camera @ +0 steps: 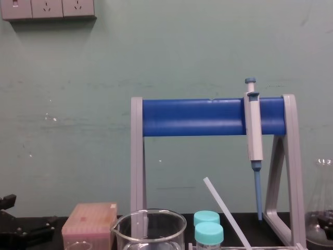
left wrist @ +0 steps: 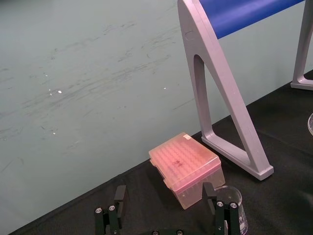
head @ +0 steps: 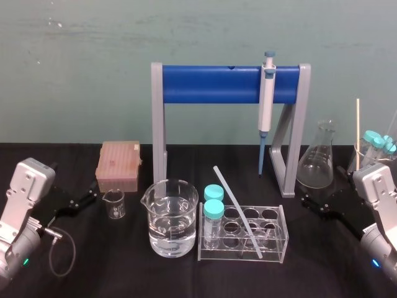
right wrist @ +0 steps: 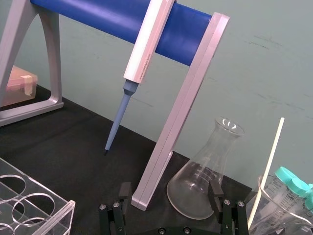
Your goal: Pick up the stirring rod with one hand, then place it down.
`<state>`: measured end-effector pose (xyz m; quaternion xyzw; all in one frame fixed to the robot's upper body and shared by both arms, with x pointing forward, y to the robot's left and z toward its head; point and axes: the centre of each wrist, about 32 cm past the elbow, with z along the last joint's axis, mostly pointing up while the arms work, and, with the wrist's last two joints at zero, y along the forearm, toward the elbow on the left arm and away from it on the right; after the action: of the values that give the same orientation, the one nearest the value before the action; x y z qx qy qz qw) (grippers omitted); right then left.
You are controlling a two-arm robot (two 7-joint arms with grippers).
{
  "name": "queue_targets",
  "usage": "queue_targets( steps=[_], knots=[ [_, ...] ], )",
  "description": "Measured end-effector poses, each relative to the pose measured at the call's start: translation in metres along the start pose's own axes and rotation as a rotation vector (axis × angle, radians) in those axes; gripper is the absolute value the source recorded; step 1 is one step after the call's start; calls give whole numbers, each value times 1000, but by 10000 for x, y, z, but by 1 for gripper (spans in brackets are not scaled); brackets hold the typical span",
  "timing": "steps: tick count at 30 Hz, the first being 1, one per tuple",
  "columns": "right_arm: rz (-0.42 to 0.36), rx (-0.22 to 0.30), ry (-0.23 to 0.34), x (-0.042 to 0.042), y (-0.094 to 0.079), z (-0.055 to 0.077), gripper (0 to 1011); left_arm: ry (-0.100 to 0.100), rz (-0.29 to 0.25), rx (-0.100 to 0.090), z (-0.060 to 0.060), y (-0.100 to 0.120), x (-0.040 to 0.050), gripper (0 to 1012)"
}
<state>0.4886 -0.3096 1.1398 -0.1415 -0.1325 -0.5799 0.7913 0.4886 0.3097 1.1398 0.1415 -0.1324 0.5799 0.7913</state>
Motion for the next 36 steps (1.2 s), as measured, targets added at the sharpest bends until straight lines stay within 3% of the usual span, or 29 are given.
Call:
queue_targets(
  steps=[36],
  knots=[
    [0, 0, 0, 0, 0, 0, 1003, 0, 0, 0, 0, 0, 0, 1000]
  ],
)
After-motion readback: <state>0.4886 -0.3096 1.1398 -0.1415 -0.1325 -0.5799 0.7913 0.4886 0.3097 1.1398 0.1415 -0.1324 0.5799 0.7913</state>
